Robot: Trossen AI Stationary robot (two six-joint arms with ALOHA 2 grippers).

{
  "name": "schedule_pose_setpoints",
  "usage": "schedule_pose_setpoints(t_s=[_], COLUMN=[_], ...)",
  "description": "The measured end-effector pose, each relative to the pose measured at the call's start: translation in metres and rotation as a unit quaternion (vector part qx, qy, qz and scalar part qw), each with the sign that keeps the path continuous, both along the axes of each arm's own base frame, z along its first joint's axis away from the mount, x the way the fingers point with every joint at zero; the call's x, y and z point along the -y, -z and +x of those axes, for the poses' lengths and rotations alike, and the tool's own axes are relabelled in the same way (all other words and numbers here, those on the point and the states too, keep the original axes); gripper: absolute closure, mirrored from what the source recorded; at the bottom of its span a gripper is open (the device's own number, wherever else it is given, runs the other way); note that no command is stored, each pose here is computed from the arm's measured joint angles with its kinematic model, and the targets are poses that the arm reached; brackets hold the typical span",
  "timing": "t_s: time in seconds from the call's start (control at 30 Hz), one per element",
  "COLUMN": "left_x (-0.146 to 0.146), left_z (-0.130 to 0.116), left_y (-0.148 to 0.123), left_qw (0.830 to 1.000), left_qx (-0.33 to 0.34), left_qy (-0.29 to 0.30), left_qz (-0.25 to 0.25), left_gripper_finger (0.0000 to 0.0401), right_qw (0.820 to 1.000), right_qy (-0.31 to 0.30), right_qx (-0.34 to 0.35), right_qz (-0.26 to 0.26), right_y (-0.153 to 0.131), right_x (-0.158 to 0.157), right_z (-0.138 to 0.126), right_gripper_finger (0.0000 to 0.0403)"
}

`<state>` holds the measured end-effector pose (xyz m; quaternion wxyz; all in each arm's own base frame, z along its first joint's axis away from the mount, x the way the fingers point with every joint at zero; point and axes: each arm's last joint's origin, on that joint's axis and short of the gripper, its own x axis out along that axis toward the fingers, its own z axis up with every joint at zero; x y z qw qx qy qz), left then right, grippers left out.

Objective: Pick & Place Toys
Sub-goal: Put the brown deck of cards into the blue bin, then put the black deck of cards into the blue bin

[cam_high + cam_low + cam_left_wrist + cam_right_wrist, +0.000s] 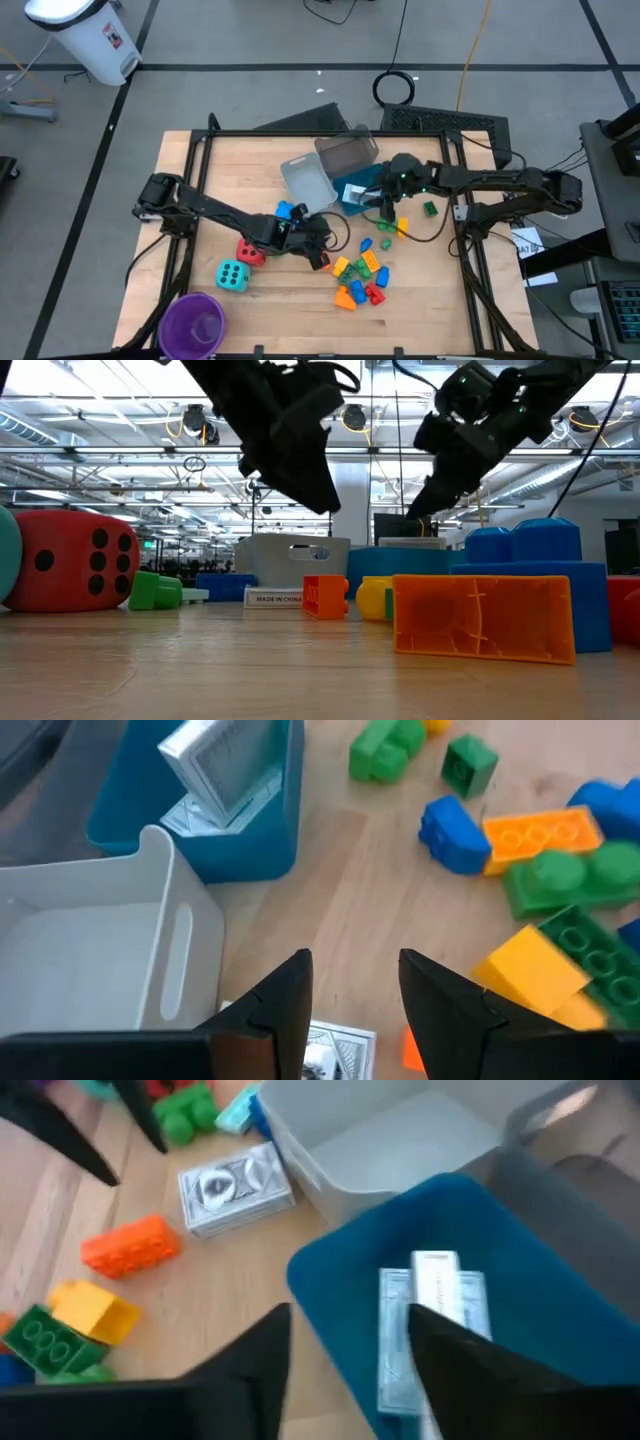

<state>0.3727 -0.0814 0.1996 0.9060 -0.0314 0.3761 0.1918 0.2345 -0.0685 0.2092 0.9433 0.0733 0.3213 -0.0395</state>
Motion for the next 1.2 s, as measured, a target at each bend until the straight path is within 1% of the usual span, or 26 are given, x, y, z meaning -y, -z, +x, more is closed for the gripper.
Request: schedule_pose_setpoints(t_s=[0.07,0.17,0.23,0.37,0.43,0.5,0.6,0.7,0.8,0.9,1.0,1.13,1.17,1.2], left_x=[0.000,-0.002,-0.003,-0.002,-0.002,-0.002,-0.002,-0.002,0.000,0.003,0.004,0.003,0.003,0.002], left_z=[0.002,0.002,0.003,0.003,0.003,0.003,0.002,0.001,0.002,0.002,0.001,0.001,0.001,0.001], left_y=[0.004,0.005,0.005,0.006,0.006,0.006,0.006,0.007,0.014,0.025,0.039,0.057,0.062,0.064], left_qw=[1.000,1.000,1.000,1.000,1.000,1.000,1.000,0.999,0.998,0.998,0.996,0.993,0.992,0.991], left_qx=[-0.004,-0.006,-0.005,-0.008,-0.008,-0.008,-0.008,-0.012,-0.019,-0.035,-0.057,-0.078,-0.082,-0.081], left_qy=[0.000,0.000,0.003,0.010,0.010,0.008,0.001,-0.008,-0.019,-0.025,-0.048,-0.084,-0.093,-0.103], left_qz=[0.001,-0.002,-0.009,-0.019,-0.019,-0.021,-0.027,-0.047,-0.055,-0.048,-0.046,-0.036,-0.034,-0.032], left_gripper_finger=[0.0244,0.0244,0.0244,0.0244,0.0244,0.0244,0.0244,0.0244,0.0244,0.0251,0.0285,0.0365,0.0382,0.0391], right_qw=[1.000,0.997,0.993,0.978,0.974,0.977,0.985,0.990,0.991,0.991,0.992,0.992,0.992,0.992], right_qy=[0.006,0.032,0.055,0.128,0.146,0.141,0.122,0.103,0.094,0.088,0.083,0.082,0.081,0.080], right_qx=[-0.022,-0.055,-0.077,-0.097,-0.092,-0.080,-0.048,-0.036,-0.029,-0.024,-0.025,-0.027,-0.026,-0.026], right_qz=[-0.016,-0.047,-0.073,-0.130,-0.145,-0.137,-0.111,-0.094,-0.094,-0.095,-0.095,-0.093,-0.092,-0.092], right_y=[0.009,0.021,0.027,0.030,0.028,0.025,0.018,0.014,0.011,0.010,0.010,0.011,0.011,0.011], right_x=[0.000,0.004,0.009,0.017,0.019,0.018,0.014,0.009,0.004,0.001,-0.001,-0.003,-0.003,-0.003], right_z=[0.004,0.007,0.008,0.008,0.009,0.008,0.009,0.009,0.009,0.010,0.010,0.011,0.011,0.011], right_gripper_finger=[0.0309,0.0379,0.0394,0.0374,0.0367,0.0363,0.0364,0.0368,0.0373,0.0377,0.0381,0.0384,0.0385,0.0385])
